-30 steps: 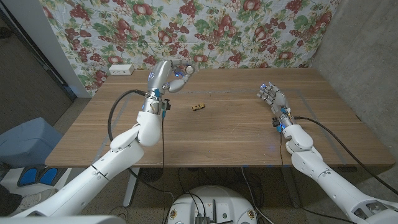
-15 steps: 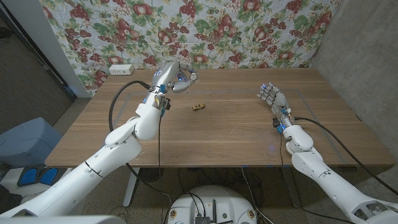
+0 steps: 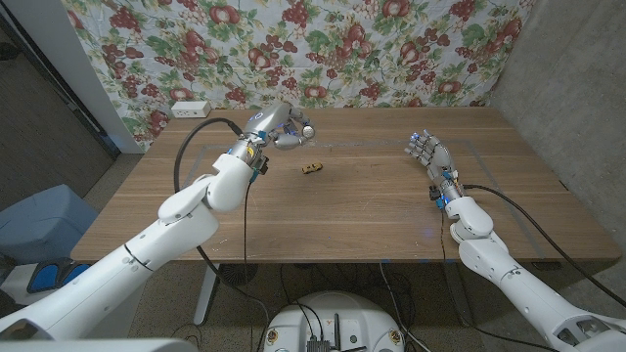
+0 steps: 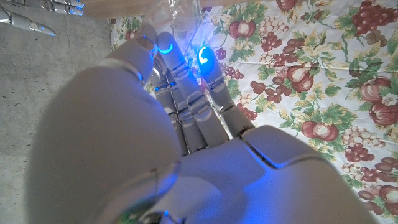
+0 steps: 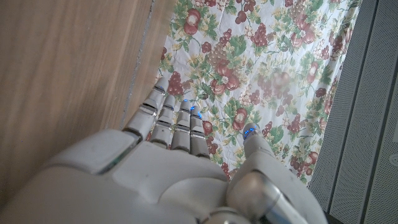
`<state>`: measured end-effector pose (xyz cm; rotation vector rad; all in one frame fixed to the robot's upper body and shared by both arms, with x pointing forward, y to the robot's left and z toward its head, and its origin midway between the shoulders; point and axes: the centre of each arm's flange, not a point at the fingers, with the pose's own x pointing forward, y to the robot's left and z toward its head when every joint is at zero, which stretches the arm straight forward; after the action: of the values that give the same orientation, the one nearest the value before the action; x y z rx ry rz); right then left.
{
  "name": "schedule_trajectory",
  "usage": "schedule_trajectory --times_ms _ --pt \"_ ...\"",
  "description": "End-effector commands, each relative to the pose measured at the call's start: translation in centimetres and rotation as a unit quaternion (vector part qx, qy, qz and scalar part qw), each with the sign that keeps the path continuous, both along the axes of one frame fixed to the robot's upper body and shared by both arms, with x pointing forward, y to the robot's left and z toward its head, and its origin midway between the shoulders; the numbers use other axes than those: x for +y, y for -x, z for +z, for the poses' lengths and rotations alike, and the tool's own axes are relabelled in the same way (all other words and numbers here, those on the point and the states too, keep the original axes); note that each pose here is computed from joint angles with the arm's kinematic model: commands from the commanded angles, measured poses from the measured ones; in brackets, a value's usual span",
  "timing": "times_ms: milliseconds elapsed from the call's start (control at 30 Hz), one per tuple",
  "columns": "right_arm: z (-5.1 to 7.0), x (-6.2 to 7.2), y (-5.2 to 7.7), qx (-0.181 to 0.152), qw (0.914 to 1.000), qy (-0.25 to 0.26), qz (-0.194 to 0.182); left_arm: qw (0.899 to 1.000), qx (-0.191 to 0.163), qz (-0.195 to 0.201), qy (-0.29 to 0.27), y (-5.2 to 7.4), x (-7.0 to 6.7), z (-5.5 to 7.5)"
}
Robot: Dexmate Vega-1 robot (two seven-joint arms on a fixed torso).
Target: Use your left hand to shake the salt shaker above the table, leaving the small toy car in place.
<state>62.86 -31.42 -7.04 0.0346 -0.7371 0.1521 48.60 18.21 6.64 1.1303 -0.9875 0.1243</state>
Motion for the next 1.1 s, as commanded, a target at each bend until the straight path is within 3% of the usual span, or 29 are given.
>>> schedule_trajectory --times_ms 33,600,967,1100 --pt "0.0 0.0 -0.1 0.000 1.0000 -0.001 0.000 1.000 0.024 0.001 -0.018 -0.3 -0.2 0.0" --pt "0.0 0.2 -0.2 0.002 1.0000 0.001 0.001 0.988 0.137 -0.040 -0.055 -0.5 -0.3 0.6" --pt "-0.1 0.2 0.1 0.001 1.0000 -0.003 0.000 0.974 0.187 -0.015 -0.131 -0.6 -1.2 0.9" --pt "-0.2 0.2 0.3 -0.001 1.0000 -0.003 -0.002 0.972 0.189 -0.015 -0.141 -0.6 -1.4 0.9"
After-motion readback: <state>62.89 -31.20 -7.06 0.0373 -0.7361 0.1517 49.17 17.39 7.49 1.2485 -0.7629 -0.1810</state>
